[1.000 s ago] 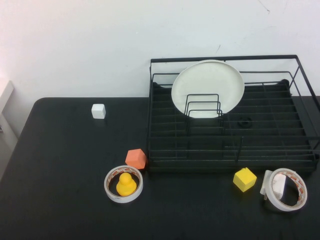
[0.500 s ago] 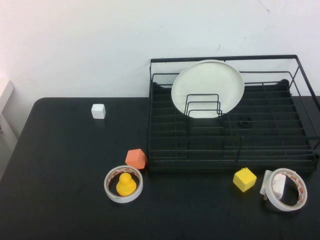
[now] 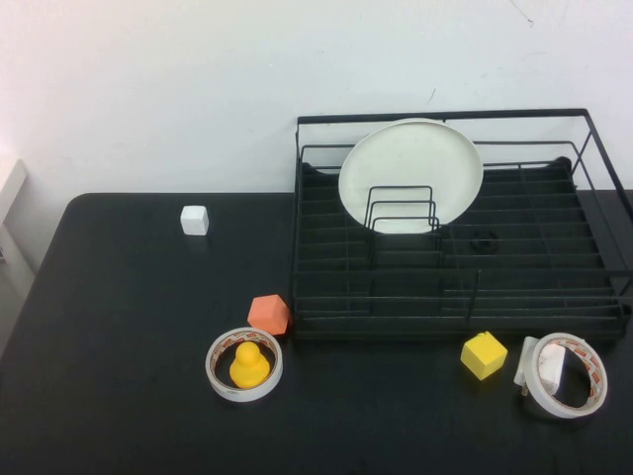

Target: Place plate on rack

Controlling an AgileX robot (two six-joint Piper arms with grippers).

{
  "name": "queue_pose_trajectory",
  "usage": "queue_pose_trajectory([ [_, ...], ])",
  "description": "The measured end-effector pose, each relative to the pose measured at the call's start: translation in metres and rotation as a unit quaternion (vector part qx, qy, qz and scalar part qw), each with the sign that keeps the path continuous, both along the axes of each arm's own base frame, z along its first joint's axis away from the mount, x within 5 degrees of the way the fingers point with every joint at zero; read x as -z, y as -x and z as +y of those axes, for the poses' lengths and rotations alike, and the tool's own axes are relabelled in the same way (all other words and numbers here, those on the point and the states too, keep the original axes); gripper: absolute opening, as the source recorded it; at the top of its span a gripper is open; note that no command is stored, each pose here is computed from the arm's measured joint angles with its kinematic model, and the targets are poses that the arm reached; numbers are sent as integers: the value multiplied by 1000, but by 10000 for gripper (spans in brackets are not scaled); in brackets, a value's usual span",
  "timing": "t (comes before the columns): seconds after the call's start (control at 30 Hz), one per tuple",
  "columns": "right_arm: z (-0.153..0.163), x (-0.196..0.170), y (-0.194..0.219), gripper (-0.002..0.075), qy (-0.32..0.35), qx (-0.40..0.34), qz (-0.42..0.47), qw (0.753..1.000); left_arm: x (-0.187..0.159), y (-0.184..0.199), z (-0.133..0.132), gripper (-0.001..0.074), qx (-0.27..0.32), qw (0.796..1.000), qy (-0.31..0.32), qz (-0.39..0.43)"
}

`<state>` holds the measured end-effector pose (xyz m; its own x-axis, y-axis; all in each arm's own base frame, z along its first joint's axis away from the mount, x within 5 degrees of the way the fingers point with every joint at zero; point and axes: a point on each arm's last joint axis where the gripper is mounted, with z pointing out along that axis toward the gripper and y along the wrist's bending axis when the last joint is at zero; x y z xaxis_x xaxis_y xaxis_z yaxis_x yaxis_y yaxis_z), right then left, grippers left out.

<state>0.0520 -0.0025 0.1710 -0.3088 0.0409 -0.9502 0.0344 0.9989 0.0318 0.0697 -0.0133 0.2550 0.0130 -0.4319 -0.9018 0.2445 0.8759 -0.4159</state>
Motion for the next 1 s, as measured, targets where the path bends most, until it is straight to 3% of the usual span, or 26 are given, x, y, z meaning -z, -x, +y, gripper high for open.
queue_pose_trajectory([
  [0.1, 0, 0, 0, -2, 0, 0, 0, 1000, 13, 0, -4, -1, 9, 998, -1, 64],
  [0.27, 0, 0, 0, -2, -1, 0, 0, 1000, 40, 10, 6, -1, -69, 980, 11, 189],
  [0.37, 0, 0, 0, -2, -1, 0, 0, 1000, 51, 17, 12, -1, -113, 976, 1, 186],
  [0.53, 0, 0, 0, -2, -1, 0, 0, 1000, 68, 17, 15, -1, -131, 975, -26, 176],
  [0.7, 0, 0, 0, -2, -1, 0, 0, 1000, 75, 15, 13, -1, -108, 980, -44, 164],
  [0.9, 0, 0, 0, -2, -2, 0, 0, 1000, 77, 16, 8, -1, -58, 977, -129, 161],
  [1.0, 0, 0, 0, -2, -2, 0, 0, 1000, 78, 17, 7, -1, -49, 976, -130, 168],
])
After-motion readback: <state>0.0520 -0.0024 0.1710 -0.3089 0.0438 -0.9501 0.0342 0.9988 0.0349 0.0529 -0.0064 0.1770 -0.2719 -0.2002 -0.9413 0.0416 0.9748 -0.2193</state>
